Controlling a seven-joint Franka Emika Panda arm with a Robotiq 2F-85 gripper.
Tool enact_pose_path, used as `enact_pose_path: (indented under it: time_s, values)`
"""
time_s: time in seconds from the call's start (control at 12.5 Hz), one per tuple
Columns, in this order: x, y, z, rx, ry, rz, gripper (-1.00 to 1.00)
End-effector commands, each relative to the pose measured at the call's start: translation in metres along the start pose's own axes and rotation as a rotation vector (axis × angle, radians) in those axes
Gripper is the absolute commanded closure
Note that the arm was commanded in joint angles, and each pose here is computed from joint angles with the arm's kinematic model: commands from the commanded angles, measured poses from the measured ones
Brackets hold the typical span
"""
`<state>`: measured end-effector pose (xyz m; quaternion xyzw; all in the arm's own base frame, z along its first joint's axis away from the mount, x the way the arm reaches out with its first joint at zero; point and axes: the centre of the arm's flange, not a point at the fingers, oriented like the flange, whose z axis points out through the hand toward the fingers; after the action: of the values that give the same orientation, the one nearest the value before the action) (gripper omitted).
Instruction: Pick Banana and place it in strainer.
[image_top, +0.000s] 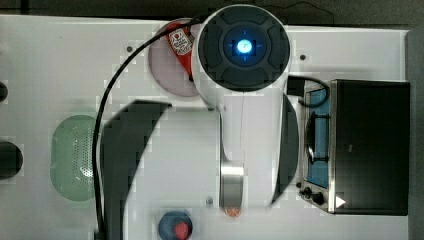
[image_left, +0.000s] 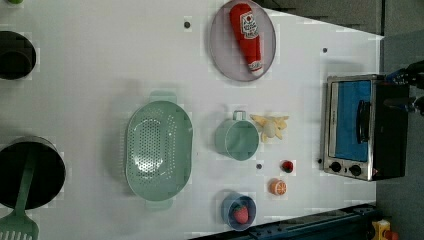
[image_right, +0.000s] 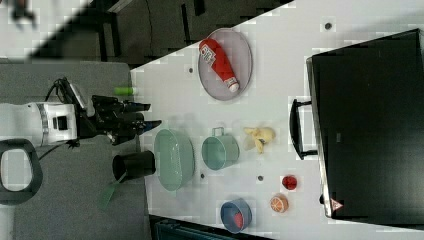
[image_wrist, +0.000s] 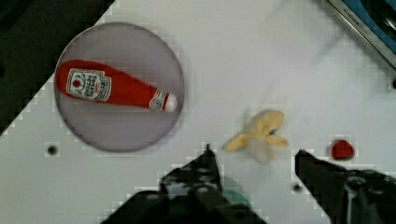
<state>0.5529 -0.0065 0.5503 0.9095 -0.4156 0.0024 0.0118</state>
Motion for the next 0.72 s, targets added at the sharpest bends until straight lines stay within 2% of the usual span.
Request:
enact_pose_path:
  time_s: [0.08,0.24,0.48,0.72]
  values:
    - [-0.099,0.134,-0.096,0.006,0.006,0.022,-0.59]
    - [-0.099,0.134,-0.095,0.004,0.005,0.022,-0.99]
    - [-0.096,0.128,-0.071,-0.03,-0.024,0.02,-1.0]
    - [-0.083,0.111,-0.014,-0.061,-0.051,0.016,-1.0]
